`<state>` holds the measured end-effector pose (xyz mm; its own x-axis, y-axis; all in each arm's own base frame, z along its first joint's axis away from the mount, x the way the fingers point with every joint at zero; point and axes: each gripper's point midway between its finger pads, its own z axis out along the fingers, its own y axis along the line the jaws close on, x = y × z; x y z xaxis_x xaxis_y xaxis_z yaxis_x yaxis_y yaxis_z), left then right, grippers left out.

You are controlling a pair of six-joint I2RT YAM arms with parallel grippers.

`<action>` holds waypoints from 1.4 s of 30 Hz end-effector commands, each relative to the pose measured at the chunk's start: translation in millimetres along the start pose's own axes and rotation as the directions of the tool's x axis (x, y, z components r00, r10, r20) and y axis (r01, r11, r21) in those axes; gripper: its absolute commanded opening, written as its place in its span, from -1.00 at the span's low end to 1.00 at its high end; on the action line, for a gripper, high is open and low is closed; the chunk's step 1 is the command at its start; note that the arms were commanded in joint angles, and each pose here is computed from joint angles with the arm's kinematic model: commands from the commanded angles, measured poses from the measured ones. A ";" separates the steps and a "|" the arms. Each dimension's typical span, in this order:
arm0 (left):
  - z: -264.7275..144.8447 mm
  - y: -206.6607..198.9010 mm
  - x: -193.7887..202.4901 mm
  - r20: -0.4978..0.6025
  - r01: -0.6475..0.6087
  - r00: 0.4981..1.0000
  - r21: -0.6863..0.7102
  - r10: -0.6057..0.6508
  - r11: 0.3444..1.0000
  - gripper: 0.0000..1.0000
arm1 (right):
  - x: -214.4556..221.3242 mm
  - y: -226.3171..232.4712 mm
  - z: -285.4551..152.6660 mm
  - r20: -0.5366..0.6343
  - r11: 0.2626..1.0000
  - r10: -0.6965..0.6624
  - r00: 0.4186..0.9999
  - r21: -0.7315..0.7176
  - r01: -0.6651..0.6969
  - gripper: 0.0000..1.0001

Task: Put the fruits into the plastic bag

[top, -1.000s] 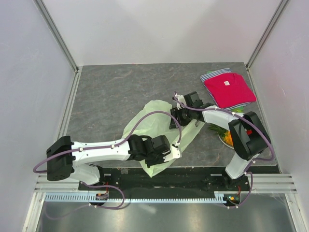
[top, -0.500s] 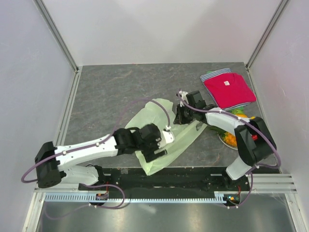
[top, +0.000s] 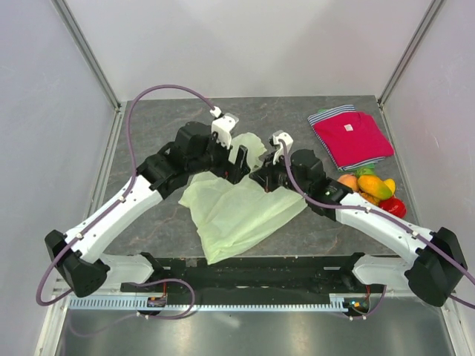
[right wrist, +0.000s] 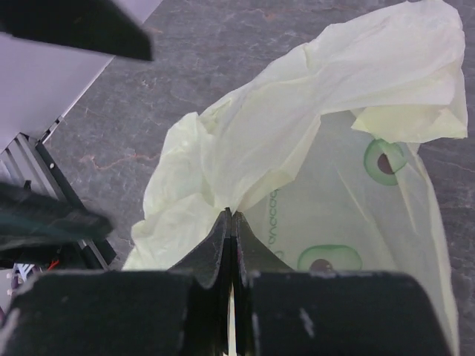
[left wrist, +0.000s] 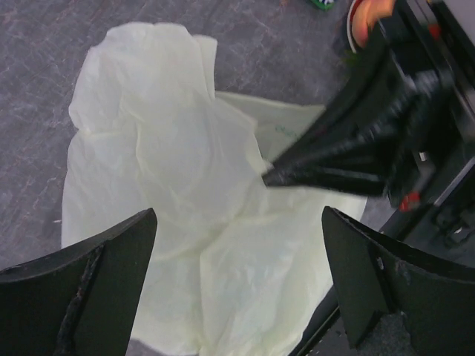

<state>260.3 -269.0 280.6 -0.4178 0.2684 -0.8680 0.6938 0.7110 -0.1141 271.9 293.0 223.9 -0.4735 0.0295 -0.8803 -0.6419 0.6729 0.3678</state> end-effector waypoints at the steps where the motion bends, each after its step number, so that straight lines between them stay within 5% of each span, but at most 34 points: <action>1: 9.3 -13.4 -18.8 0.017 0.167 0.985 0.099 -0.169 0.981 0.99 | 3.8 9.2 5.2 0.043 0.999 -0.048 0.998 0.023 0.047 -1.00; 7: 16.5 -2.3 -10.3 0.005 0.229 0.973 0.085 -0.230 0.970 0.98 | 20.6 29.7 9.5 0.022 0.996 -0.088 0.996 -0.004 0.088 -1.00; 23: 68.0 -6.5 73.8 -0.295 0.247 0.933 0.115 -0.204 0.962 0.88 | 20.5 33.3 15.5 0.027 0.989 -0.139 0.990 0.047 0.137 -1.00; 25: 74.6 -11.0 83.7 -0.333 0.263 0.920 0.140 -0.204 0.955 0.78 | 21.2 30.8 16.4 0.022 0.988 -0.146 0.989 0.056 0.145 -1.00; 34: 83.7 -29.6 93.0 -0.398 0.322 0.893 0.235 -0.211 0.917 -0.65 | 26.5 24.4 19.6 -0.003 0.983 -0.164 0.986 0.086 0.164 -1.00; 37: 82.6 -29.3 84.7 -0.374 0.306 0.906 0.250 -0.200 0.919 -0.97 | 21.9 22.5 17.4 -0.004 0.981 -0.165 0.986 0.107 0.164 -0.92; 41: 66.7 -13.1 45.1 -0.231 0.211 0.960 0.212 -0.161 0.954 -0.97 | 1.3 23.3 4.8 0.031 0.978 -0.162 0.986 0.139 0.156 -0.71; 42: 63.0 -7.0 34.3 -0.188 0.178 0.972 0.188 -0.143 0.966 -0.97 | -1.3 22.1 -0.1 0.025 0.975 -0.168 0.985 0.148 0.163 -0.41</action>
<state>262.9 -309.9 159.1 -0.7509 0.3282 -0.5731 0.6227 0.6407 -0.4490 245.3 314.2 175.9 -0.4303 -0.1496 -0.8902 -0.6437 0.7422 0.1864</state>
